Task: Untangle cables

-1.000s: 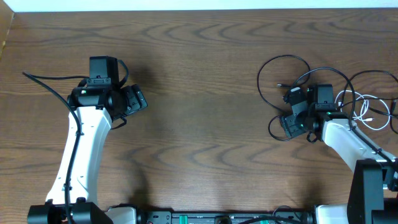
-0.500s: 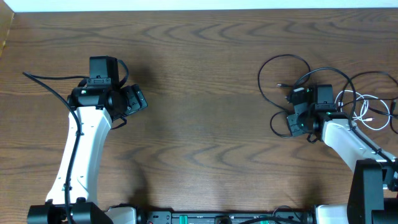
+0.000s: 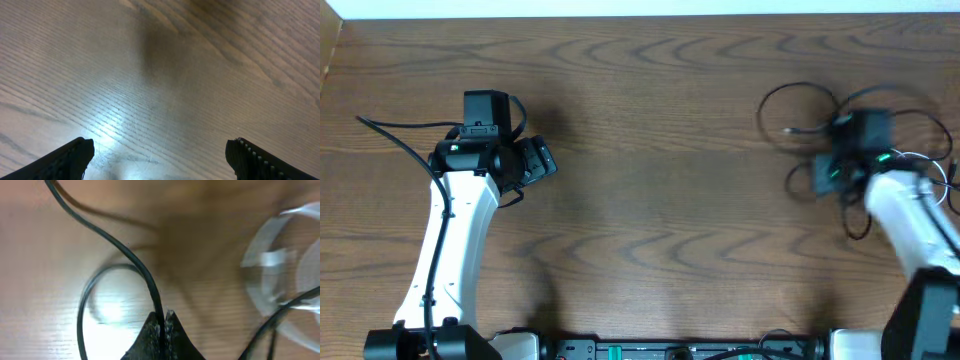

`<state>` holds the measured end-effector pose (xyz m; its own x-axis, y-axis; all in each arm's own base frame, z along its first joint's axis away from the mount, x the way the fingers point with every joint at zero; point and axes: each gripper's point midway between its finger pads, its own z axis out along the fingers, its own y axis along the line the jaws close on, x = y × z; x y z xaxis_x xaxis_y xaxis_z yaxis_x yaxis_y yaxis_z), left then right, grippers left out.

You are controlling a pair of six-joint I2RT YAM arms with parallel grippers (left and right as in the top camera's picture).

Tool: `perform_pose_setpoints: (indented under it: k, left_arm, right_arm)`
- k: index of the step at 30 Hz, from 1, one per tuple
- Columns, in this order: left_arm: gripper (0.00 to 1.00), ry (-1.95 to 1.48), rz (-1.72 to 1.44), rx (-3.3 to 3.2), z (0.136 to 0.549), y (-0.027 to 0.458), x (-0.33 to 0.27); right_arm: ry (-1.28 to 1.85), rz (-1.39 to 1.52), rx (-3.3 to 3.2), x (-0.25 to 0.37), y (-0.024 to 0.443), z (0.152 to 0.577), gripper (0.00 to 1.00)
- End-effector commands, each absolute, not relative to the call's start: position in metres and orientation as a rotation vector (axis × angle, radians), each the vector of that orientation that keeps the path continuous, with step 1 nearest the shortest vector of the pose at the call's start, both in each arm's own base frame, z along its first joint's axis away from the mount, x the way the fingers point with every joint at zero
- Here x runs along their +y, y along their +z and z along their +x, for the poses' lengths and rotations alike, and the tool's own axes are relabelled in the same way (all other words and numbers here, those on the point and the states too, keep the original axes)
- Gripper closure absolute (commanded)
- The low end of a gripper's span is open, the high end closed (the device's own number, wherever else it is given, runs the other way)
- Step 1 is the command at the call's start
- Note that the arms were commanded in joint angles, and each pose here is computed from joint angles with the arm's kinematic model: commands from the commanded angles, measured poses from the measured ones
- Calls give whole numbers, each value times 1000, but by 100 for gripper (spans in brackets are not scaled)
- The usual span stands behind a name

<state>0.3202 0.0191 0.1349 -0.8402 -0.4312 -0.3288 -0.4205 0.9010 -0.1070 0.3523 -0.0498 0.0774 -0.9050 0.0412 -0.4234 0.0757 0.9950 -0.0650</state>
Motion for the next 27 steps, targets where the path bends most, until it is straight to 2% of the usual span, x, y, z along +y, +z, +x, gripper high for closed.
perform_pose_setpoints:
  k: [1, 9, 15, 21, 23, 25, 27]
  left_arm:
    - [10, -42, -634, 2710, 321, 138, 20]
    - [10, -42, -634, 2709, 321, 138, 20]
    - [10, -42, -634, 2709, 321, 138, 20]
    - [10, -42, -634, 2709, 321, 138, 20]
    - [10, -42, -634, 2708, 321, 138, 20]
    - [10, -43, -633, 2706, 322, 138, 20]
    - [10, -43, -631, 2705, 322, 138, 20]
  right_arm:
    - [-168, 308, 2522, -97, 149, 376, 99]
    - [-399, 703, 2350, -198, 212, 355, 99]
    - [-457, 986, 2259, -245, 212, 323, 99]
    - [-464, 1117, 2206, -268, 210, 306, 98]
    - [-421, 1102, 2203, -265, 210, 310, 80]
    - [-334, 1049, 2222, -255, 209, 320, 47]
    - [-178, 904, 2260, -235, 210, 338, 36]
